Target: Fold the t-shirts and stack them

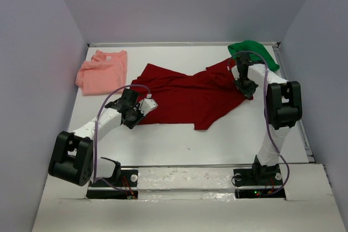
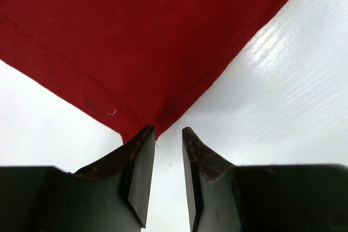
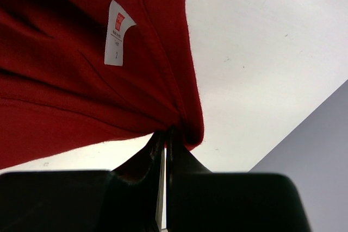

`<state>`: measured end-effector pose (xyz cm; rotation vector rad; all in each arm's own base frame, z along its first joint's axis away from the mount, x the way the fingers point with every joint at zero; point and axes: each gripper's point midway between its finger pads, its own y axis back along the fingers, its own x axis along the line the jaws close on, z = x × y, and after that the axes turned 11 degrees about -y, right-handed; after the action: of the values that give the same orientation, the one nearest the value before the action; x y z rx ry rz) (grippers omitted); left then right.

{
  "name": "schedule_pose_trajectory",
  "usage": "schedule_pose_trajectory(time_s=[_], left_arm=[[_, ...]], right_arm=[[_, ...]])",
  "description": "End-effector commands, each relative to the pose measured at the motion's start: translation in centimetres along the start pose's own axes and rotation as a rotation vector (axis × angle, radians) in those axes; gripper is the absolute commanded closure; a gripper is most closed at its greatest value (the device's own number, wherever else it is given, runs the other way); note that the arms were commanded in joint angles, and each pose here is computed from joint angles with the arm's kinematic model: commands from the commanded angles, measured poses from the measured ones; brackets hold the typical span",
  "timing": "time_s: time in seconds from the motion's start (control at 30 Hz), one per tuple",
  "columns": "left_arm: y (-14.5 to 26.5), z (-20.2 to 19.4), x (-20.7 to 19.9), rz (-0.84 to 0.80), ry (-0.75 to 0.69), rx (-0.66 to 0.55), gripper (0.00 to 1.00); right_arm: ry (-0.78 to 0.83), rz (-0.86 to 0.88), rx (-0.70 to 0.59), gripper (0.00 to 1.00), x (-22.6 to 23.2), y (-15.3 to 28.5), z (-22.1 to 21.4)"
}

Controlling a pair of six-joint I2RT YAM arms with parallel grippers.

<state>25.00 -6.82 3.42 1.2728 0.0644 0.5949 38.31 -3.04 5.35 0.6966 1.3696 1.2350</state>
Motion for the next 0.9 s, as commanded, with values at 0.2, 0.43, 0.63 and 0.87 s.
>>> schedule_pose_trajectory(time_s=[0.2,0.43,0.63,0.87], left_arm=[[1.5,-4.4,1.6,0.115,-0.032,0.130,0.62],[0.7,-6.0,1.7,0.091,-0.023,0.171,0.63],[0.3,-5.4,1.4,0.071,-0.018,0.137,0.63],[-0.4,-5.0,1.2,0.046,-0.014,0.124,0.62]], right_arm=[[-0.014,-0.016,-0.020,1.00,-0.8,0.1,0.6],[-0.023,-0.013,-0.015,1.00,-0.9,0.0,0.3],[-0.023,-0.017,-0.014,1.00,-1.0,0.0,0.3],[-0.024,-0.013,-0.010,1.00,-0.9,-0.1,0.3]])
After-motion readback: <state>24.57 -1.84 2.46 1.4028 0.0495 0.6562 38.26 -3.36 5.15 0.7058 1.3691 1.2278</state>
